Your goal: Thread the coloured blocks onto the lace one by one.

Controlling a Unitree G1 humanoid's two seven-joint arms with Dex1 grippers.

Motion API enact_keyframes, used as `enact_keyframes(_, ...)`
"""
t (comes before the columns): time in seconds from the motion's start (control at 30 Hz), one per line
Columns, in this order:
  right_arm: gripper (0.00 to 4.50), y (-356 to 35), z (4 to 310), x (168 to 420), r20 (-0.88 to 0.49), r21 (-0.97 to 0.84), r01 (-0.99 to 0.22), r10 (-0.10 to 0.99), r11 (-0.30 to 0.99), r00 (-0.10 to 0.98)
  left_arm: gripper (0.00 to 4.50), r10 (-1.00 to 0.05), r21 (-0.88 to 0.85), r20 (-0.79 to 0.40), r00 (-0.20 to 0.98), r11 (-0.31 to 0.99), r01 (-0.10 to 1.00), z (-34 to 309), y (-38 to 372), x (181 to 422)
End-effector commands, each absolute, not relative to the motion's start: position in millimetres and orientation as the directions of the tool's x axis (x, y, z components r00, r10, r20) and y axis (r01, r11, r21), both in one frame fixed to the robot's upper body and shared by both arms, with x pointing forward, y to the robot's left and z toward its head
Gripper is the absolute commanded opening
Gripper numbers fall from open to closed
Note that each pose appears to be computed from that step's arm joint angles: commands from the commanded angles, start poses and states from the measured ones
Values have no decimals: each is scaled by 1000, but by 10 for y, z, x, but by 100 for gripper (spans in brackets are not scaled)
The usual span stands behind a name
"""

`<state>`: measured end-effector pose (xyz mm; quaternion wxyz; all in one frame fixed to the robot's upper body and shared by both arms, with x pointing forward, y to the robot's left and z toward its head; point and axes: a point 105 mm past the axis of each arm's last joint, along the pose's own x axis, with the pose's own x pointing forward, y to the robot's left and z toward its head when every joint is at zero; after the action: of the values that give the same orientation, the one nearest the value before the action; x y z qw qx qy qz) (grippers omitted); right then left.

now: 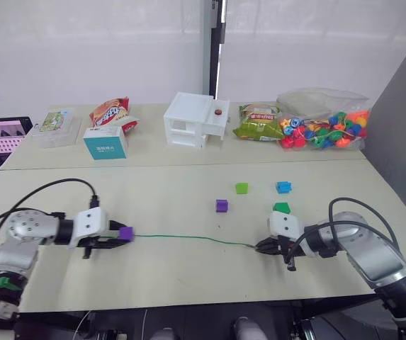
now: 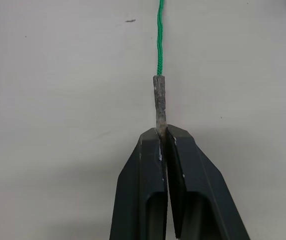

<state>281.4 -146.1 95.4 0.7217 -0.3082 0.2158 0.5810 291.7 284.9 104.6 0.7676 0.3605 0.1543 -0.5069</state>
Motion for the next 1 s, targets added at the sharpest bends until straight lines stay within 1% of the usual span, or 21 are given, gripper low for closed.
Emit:
enact_keyframes(0.03, 0, -1382, 982, 2820, -662, -199, -975, 720, 100, 209, 120, -495, 336, -734, 464, 329, 883, 922, 3531, 2647)
enact_keyframes(0.07, 0, -1374, 985, 2823, -661, -199, -975, 721, 97, 207, 120, -479, 340, -743, 467, 332, 880, 937, 3599, 2619)
enact_keyframes(0.13, 0, -1362, 992, 2836, -661, -200, -975, 723, 91, 203, 120, -490, 345, -705, 512, 394, 852, 1026, 3684, 2625)
enact_keyframes(0.2, 0, -1352, 991, 2847, -660, -201, -976, 724, 86, 200, 222, -476, 355, -709, 520, 396, 847, 1047, 3751, 2594)
enact_keyframes(0.23, 0, -1346, 989, 2854, -660, -201, -976, 725, 84, 198, 261, -465, 357, -715, 522, 399, 845, 1058, 3791, 2571)
enact_keyframes(0.27, 0, -1338, 991, 2860, -659, -201, -976, 726, 83, 197, 285, -456, 363, -714, 531, 408, 838, 1084, 3828, 2561)
enact_keyframes(0.3, 0, -1332, 992, 2863, -658, -202, -976, 727, 82, 197, 319, -452, 367, -710, 540, 416, 832, 1103, 3851, 2558)
enact_keyframes(0.43, 0, -1316, 997, 2869, -654, -201, -976, 732, 79, 194, 448, -397, 426, -696, 598, 441, 790, 1366, 3999, 2587)
enact_keyframes(0.5, 0, -1316, 991, 2868, -653, -200, -977, 732, 78, 192, 448, -381, 461, -684, 622, 435, 774, 1518, 4026, 2632)
enact_keyframes(0.57, 0, -1319, 983, 2864, -653, -198, -977, 733, 76, 190, 448, -391, 505, -646, 656, 426, 751, 1719, 3984, 2745)
enact_keyframes(0.63, 0, -1320, 978, 2862, -652, -198, -977, 734, 76, 189, 448, -439, 539, -579, 687, 426, 727, 1919, 3868, 2893)
enact_keyframes(0.67, 0, -1324, 978, 2862, -652, -199, -977, 734, 77, 190, 448, -483, 548, -537, 692, 424, 721, 2018, 3767, 2979)
enact_keyframes(0.73, 0, -1328, 980, 2864, -651, -200, -977, 734, 78, 192, 448, -565, 547, -494, 661, 390, 741, 2116, 3572, 3075)
enact_keyframes(0.8, 0, -1328, 993, 2861, -648, -202, -976, 736, 81, 195, 448, -696, 521, -430, 576, 330, 787, 2176, 3206, 3183)
enact_keyframes(0.87, 0, -1324, 1004, 2854, -646, -203, -976, 737, 82, 197, 448, -798, 488, -374, 472, 263, 832, 2196, 2826, 3223)
enact_keyframes(1.0, 0, -1312, 1040, 2826, -641, -201, -976, 742, 85, 197, 448, -912, 433, -275, 303, 164, 887, 2145, 2042, 3235)
